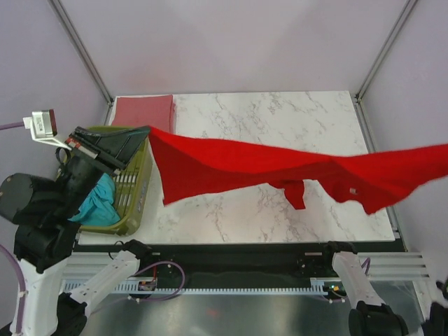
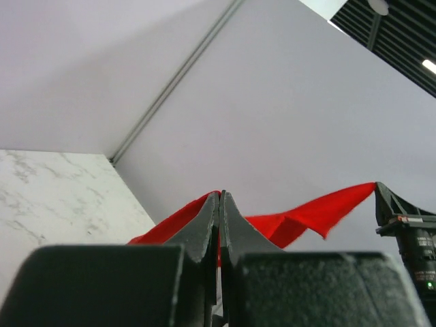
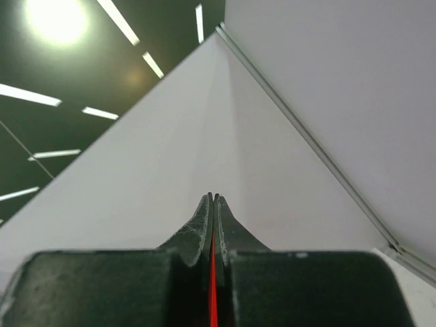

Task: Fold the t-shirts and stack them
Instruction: Flatten the tshirt out

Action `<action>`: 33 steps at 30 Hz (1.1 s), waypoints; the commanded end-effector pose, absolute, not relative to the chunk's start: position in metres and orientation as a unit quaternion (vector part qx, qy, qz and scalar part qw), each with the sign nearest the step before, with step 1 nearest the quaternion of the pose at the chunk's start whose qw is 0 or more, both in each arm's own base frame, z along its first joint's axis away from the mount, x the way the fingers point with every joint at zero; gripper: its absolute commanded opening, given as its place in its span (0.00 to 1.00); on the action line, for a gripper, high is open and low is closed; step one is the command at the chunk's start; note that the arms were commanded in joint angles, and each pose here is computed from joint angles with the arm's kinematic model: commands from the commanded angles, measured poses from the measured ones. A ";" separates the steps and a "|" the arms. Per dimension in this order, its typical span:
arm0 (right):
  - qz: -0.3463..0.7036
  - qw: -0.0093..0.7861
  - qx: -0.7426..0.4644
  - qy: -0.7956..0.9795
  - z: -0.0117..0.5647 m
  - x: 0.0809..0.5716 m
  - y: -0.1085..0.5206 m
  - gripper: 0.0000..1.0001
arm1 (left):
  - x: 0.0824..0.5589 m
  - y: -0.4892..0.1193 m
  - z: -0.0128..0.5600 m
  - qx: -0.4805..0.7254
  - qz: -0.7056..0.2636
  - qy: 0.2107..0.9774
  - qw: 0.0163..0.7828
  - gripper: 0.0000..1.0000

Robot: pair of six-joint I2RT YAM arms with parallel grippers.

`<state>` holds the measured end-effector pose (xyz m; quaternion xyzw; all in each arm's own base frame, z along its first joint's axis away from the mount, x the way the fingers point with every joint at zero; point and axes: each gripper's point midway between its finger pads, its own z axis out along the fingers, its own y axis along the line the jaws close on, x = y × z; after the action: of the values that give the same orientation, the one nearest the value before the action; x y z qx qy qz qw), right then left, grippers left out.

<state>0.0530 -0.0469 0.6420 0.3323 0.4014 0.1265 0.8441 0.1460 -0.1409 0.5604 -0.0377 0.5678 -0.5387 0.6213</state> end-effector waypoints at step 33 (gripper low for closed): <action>0.081 0.667 0.177 0.719 0.376 0.551 -0.019 0.00 | 0.485 -0.147 0.321 -0.139 -0.257 0.807 0.513 0.02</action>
<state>0.5387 -0.0283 0.2684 0.2229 0.8041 0.0428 0.5494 0.4735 -0.1448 0.2377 -0.1821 0.8584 -0.2128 0.4297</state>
